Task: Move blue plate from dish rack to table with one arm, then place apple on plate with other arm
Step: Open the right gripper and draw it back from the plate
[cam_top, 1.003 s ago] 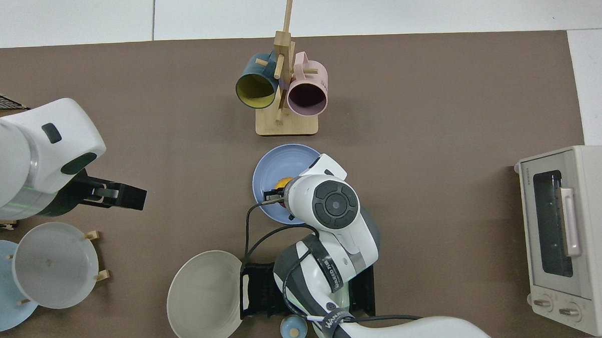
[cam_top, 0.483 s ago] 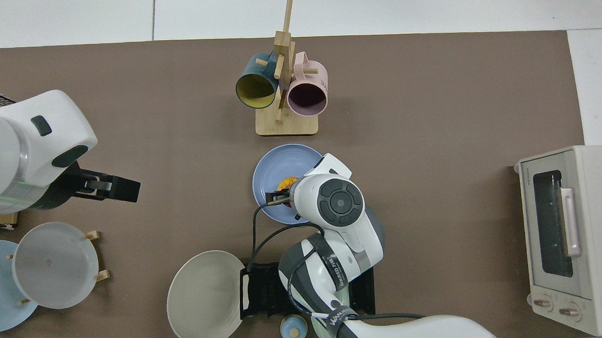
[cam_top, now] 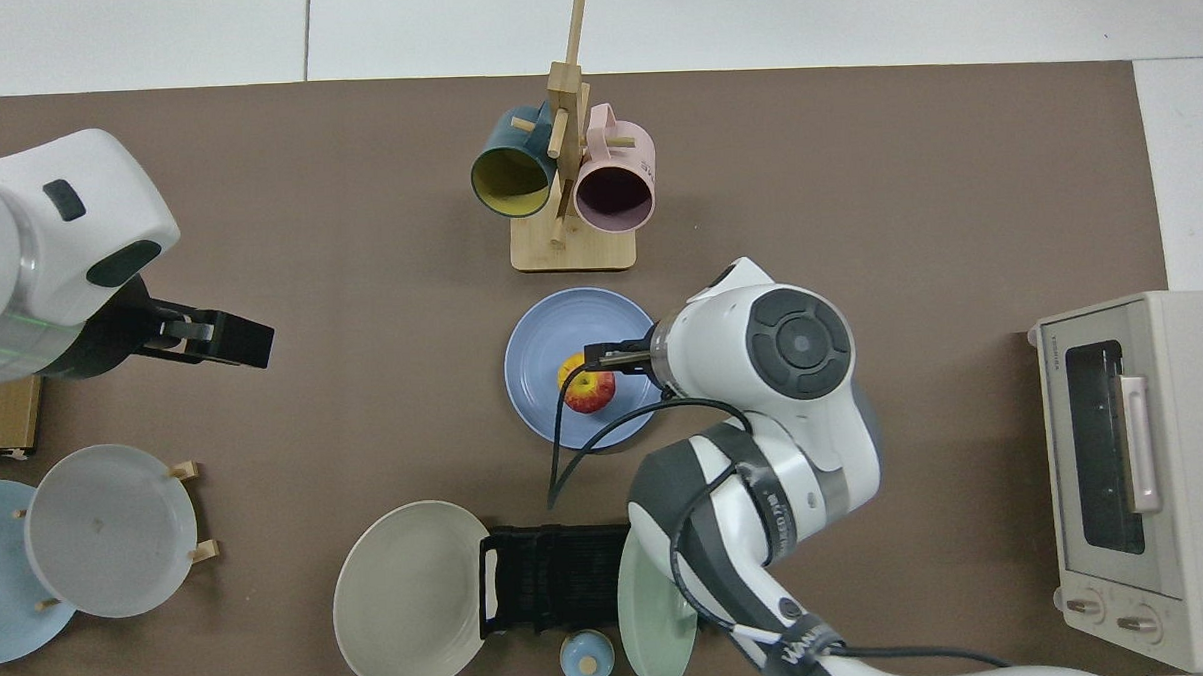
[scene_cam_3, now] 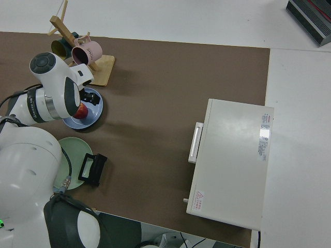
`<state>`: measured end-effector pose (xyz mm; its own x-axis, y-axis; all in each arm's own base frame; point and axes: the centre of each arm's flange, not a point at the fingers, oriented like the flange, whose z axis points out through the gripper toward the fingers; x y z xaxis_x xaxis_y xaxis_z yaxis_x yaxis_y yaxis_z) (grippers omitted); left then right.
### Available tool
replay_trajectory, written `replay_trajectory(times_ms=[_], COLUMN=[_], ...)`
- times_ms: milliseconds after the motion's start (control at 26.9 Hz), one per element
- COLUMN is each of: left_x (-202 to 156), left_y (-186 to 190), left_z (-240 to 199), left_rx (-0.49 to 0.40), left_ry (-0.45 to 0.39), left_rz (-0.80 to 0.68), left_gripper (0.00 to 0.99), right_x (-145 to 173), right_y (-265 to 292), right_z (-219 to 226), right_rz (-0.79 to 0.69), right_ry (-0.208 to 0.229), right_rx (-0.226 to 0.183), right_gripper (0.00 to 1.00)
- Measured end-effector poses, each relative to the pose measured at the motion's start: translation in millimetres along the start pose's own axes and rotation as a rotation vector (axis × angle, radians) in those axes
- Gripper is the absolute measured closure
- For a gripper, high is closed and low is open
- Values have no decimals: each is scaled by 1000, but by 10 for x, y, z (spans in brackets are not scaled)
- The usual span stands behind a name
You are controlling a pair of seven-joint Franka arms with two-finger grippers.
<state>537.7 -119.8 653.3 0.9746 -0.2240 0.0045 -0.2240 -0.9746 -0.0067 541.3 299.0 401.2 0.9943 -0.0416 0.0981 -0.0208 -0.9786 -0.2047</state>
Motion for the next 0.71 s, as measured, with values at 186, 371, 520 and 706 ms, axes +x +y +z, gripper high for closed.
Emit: replay_trajectory(times_ms=[186, 371, 520, 706], left_x=[-14, -71, -120, -145], left_y=[-5, 3, 11, 16], left_z=[-3, 31, 43, 45], left_rx=[1, 3, 6, 7], left_ry=[-6, -25, -31, -32], left_rz=[-1, -1, -1, -1], left_gripper=[0, 0, 0, 0], right_x=[64, 117, 148, 188], right_y=[377, 821, 1187, 1715], right_z=[-498, -908, -1132, -1406], right_rz=[-17, -24, -16, -35], right_ry=[-28, -43, -64, -77], right_rx=[-42, -90, -117, -155], right_gripper=[0, 0, 0, 0])
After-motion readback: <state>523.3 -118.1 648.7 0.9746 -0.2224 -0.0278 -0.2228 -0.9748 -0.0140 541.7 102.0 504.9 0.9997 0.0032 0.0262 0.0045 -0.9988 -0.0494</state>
